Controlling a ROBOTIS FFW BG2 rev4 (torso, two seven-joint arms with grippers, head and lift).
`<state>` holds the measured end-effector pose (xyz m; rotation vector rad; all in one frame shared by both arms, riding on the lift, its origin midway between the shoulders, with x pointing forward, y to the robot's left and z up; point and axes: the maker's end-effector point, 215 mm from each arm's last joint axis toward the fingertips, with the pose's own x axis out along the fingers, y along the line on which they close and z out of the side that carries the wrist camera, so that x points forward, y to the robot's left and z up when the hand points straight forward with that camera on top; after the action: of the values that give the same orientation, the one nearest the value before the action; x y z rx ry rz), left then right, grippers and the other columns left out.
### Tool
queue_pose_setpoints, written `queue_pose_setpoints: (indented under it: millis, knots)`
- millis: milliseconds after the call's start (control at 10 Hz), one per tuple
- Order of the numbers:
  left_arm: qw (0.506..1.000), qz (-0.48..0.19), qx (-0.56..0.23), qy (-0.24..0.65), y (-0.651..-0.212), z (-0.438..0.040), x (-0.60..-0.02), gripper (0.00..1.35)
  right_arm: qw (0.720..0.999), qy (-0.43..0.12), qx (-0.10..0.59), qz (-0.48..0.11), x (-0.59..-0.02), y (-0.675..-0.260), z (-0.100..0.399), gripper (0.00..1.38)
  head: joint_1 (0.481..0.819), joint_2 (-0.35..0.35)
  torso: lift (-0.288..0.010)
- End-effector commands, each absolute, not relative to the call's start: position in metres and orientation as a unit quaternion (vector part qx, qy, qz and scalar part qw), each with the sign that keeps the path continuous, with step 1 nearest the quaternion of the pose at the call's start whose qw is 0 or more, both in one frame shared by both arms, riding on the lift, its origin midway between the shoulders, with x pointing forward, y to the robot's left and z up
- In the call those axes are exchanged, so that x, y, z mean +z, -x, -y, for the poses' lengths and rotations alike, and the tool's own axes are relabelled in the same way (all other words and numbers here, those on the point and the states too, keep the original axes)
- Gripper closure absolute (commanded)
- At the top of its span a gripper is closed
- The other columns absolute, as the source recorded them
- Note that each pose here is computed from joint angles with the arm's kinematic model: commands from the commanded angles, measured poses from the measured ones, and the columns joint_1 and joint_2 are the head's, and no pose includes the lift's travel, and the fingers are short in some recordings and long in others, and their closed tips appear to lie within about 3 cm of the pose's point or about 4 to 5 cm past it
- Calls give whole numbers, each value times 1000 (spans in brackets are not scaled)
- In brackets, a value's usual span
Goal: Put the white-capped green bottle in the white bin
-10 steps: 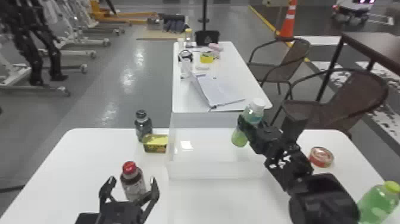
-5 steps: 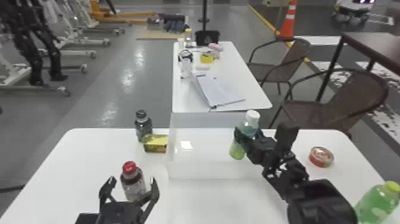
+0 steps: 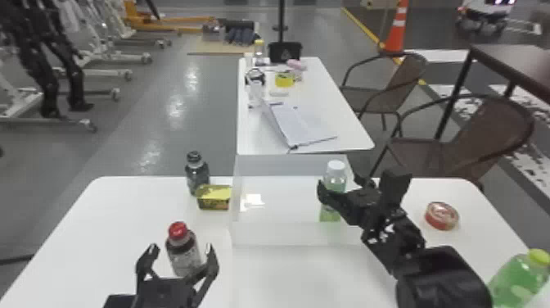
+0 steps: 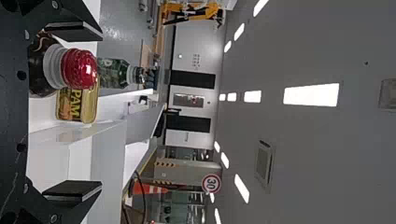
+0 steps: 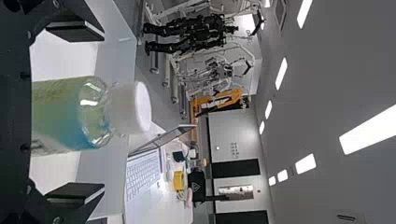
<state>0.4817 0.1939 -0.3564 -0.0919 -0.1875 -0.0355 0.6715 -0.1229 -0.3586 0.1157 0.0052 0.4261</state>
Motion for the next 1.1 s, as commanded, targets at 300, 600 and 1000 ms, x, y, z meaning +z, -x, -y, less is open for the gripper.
queue_pose_setpoints:
  millis: [300, 600, 1000]
  knots:
    - [994, 93, -15, 46, -480, -196, -357, 176, 975, -67, 203, 58, -315, -651, 136, 104, 549, 0, -100]
    - [995, 93, -10, 46, -478, -198, -358, 174, 981, -60, 170, 67, -307, -604, 175, 105, 549, 0, -100]
    - [995, 91, -7, 46, -475, -200, -360, 174, 988, -67, 135, 17, -352, -531, 196, 105, 549, 0, -100]
